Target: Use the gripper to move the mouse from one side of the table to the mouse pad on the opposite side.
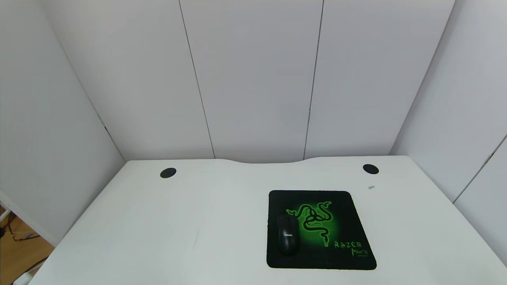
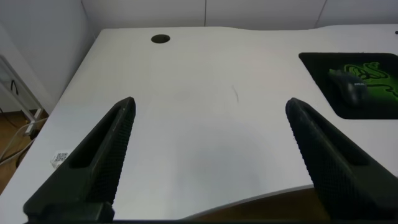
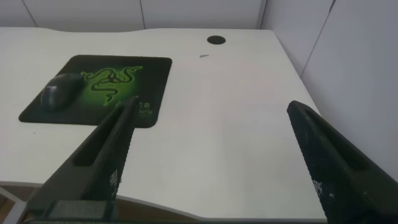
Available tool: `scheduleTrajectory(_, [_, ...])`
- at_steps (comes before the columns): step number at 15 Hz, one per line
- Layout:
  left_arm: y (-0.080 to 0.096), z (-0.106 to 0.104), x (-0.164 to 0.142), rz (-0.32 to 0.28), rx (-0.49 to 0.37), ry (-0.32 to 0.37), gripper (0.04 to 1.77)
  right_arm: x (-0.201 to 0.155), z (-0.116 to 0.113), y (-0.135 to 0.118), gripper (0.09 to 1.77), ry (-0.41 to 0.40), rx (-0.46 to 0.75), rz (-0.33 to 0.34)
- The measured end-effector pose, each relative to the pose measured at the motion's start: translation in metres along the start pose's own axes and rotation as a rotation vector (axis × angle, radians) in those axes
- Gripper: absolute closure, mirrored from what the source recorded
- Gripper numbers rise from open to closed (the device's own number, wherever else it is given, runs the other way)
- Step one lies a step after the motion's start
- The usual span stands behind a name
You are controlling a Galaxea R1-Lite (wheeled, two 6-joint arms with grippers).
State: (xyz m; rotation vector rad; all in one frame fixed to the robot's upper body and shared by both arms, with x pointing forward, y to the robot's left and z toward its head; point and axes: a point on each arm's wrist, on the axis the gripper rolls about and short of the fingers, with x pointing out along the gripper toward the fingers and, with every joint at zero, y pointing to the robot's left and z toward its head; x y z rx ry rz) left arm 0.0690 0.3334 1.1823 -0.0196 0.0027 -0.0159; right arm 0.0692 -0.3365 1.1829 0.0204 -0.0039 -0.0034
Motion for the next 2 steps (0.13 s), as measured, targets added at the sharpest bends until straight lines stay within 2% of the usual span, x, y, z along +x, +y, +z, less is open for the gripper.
scheduleTrajectory(2, [0.0, 0.0001, 0.0, 0.002, -0.002, -0.001, 0.09, 0.0, 0.0, 0.0, 0.15, 0.0, 0.0, 0.0])
